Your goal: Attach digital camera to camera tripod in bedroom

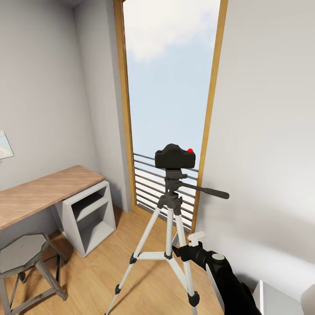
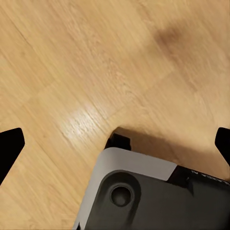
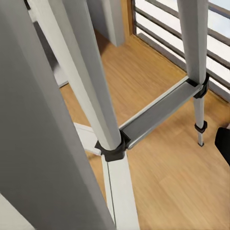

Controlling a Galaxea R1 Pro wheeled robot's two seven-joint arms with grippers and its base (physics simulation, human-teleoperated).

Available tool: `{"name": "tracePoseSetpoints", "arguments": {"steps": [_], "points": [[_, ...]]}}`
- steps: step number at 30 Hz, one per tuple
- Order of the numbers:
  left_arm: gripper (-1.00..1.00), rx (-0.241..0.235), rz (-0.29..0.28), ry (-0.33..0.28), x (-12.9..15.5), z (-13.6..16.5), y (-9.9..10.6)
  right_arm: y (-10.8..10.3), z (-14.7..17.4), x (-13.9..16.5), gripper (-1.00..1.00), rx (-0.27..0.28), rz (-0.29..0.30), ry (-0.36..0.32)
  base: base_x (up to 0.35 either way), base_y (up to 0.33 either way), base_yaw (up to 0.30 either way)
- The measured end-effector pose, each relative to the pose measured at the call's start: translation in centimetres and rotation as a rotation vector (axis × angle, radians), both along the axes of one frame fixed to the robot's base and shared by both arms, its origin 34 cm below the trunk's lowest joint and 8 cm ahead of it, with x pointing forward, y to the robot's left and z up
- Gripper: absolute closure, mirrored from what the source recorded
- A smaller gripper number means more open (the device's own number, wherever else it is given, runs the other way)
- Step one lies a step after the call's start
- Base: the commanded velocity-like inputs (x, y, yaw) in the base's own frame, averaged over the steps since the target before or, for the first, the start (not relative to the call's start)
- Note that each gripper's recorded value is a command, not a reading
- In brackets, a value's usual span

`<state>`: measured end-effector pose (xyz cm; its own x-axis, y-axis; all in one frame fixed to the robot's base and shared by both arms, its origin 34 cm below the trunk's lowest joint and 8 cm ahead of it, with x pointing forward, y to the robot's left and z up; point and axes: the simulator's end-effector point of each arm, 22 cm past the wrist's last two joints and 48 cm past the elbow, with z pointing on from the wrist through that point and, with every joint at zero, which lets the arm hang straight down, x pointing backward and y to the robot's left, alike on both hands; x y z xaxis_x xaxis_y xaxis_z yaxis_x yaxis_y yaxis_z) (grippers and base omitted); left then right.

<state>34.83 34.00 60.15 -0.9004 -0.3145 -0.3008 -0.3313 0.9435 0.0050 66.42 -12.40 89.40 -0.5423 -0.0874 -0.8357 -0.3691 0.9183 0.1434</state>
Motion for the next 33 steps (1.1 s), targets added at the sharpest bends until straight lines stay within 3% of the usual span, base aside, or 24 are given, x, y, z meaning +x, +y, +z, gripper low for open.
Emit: {"name": "tracePoseSetpoints", "arguments": {"steps": [24, 33], "points": [[-1.0, -0.001, -0.006, -0.001, 0.05, -0.03, -0.39, -0.04, 0.07, 0.05, -1.0, 0.001, -0.002, -0.002, -0.003, 0.0, 0.0], [-1.0, -0.002, -0.005, -0.001, 0.06, -0.07, -0.46, -0.06, 0.11, 0.12, -1.0, 0.001, -0.002, -0.004, -0.216, 0.0, 0.0]]}}
